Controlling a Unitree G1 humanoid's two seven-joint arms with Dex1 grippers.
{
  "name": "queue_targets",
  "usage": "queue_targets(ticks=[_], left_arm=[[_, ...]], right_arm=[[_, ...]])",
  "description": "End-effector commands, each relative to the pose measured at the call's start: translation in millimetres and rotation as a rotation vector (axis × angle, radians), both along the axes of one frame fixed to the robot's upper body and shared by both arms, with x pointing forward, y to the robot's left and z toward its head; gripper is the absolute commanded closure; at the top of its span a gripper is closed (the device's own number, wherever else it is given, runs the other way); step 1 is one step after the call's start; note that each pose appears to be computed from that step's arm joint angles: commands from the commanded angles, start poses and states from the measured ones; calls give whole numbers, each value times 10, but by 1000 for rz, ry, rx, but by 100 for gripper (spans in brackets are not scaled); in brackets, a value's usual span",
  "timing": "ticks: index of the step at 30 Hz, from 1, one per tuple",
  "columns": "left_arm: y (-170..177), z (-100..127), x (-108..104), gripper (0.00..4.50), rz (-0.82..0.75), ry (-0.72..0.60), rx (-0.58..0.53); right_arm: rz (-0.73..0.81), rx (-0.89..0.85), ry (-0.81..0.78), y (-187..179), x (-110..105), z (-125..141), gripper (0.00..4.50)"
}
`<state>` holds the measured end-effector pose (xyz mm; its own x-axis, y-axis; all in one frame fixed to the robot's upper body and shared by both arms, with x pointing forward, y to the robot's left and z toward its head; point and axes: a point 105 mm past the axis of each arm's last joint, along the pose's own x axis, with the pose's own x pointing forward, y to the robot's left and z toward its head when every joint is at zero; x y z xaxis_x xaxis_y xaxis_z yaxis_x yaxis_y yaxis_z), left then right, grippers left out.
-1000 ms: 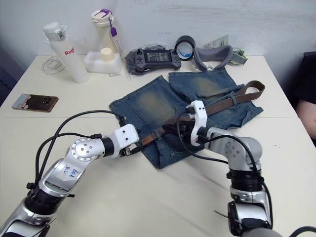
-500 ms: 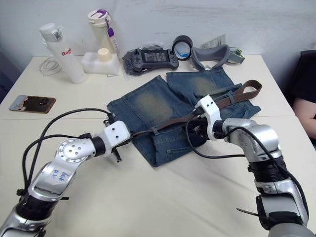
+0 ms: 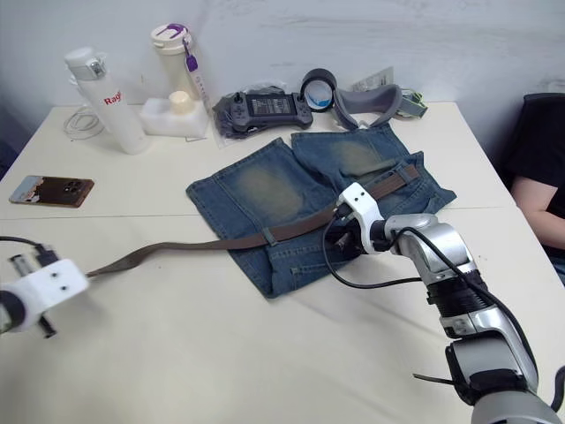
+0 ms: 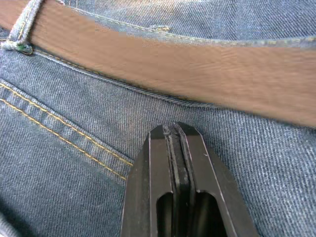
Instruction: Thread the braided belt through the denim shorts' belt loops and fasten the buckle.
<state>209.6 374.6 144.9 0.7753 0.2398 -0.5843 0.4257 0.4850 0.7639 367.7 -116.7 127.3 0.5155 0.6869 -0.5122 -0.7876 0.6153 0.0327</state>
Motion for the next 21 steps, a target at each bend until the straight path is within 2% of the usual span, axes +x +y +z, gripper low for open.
queue_targets(ticks=[1,6,9,11,12,13,14,15,18,20,21], left_arm=[[115,82,-91,450,71,-11,7],[-347,21,107,450,-49,-73,-207],[-536,39,208,450,-101,-109,-294],[-728,111,265,365,-132,-155,-470],[-804,133,271,340,-156,-149,-522],[-851,148,273,286,-172,-142,-550],[-929,206,294,260,-216,-146,-573],[-1024,289,325,215,-265,-160,-611],[-1388,514,380,96,-452,-153,-739],[-1568,595,392,1,-538,-122,-801],[-1668,631,392,0,-586,-100,-832]], right_arm=[[30,-12,38,83,-28,-107,443],[35,3,28,77,-19,-44,443],[38,8,16,61,-21,-3,443],[38,68,22,54,-41,96,450],[45,85,22,42,-57,145,418],[50,95,22,33,-68,176,382],[57,107,25,12,-87,223,363],[63,117,19,-20,-99,284,305],[81,139,-4,-164,-151,503,181],[93,134,-20,-246,-197,617,67],[102,126,-26,-292,-230,666,36]])
